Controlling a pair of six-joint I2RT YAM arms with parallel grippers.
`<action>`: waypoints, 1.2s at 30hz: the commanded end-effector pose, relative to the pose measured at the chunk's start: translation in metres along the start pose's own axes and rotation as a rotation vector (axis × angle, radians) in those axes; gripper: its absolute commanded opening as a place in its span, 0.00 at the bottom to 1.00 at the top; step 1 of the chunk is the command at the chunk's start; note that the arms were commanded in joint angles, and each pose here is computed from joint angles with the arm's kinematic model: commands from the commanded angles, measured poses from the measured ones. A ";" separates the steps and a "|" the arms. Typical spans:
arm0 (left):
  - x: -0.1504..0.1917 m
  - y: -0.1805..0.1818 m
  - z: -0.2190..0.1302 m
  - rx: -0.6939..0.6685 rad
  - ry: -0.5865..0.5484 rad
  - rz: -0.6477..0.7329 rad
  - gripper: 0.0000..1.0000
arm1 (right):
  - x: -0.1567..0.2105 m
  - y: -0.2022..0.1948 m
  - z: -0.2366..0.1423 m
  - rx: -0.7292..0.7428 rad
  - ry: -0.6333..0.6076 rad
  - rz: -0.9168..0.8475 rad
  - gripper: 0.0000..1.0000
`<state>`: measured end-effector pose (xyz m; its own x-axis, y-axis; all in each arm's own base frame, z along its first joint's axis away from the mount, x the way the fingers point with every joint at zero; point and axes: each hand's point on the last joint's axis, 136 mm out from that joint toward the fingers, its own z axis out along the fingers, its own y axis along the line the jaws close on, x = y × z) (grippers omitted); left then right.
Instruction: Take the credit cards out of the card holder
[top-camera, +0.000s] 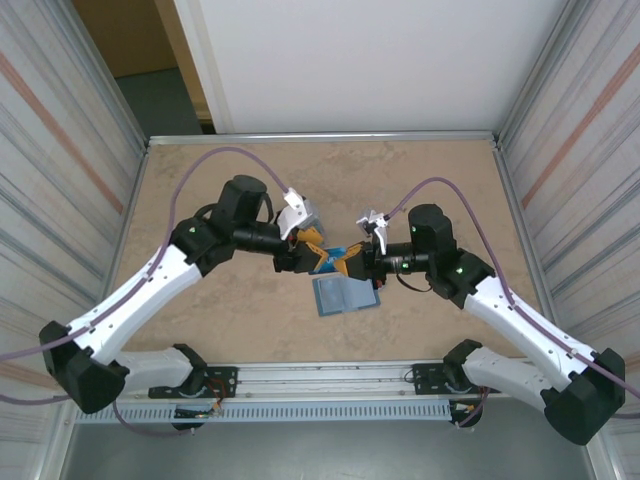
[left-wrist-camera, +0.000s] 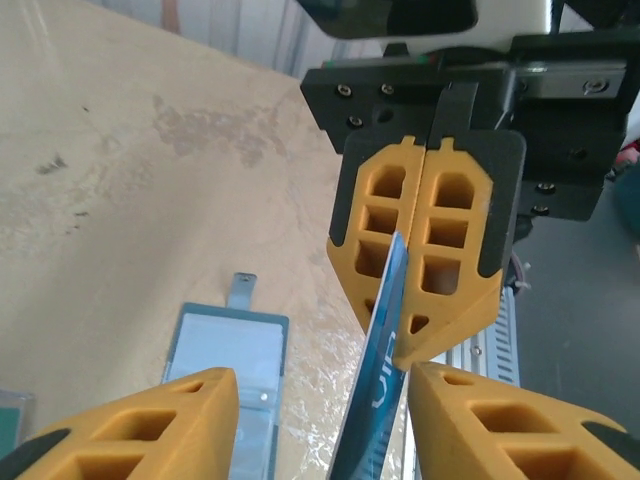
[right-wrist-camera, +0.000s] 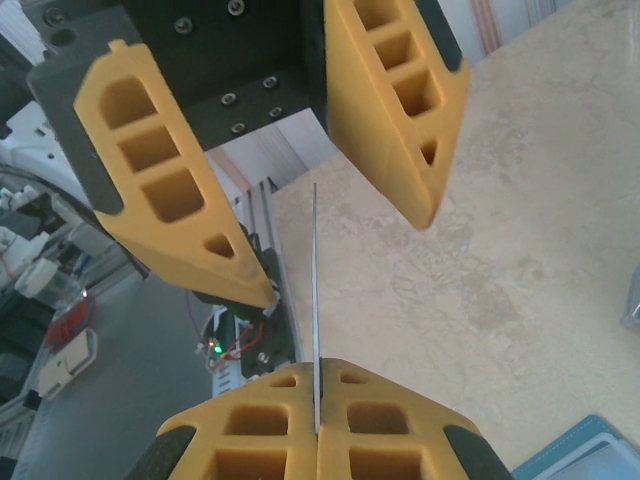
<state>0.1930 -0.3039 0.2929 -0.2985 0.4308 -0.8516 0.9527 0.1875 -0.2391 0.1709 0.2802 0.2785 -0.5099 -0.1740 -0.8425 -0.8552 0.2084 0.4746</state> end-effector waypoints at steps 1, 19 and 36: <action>-0.008 -0.014 -0.004 0.085 0.002 0.050 0.42 | -0.011 0.007 -0.001 -0.008 -0.011 -0.046 0.00; 0.011 0.066 -0.005 -0.239 0.034 0.180 0.00 | -0.015 -0.040 -0.018 0.305 -0.084 -0.015 0.75; 0.054 0.201 0.017 -0.448 0.171 0.299 0.00 | -0.021 -0.113 -0.080 0.850 -0.231 0.177 0.99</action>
<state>0.3492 -0.2563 0.1764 -0.1413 0.6509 -0.7459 0.9023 0.3947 0.1736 0.2570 0.2129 0.2550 -0.5332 0.0158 -0.8458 -0.5193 0.7831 0.3420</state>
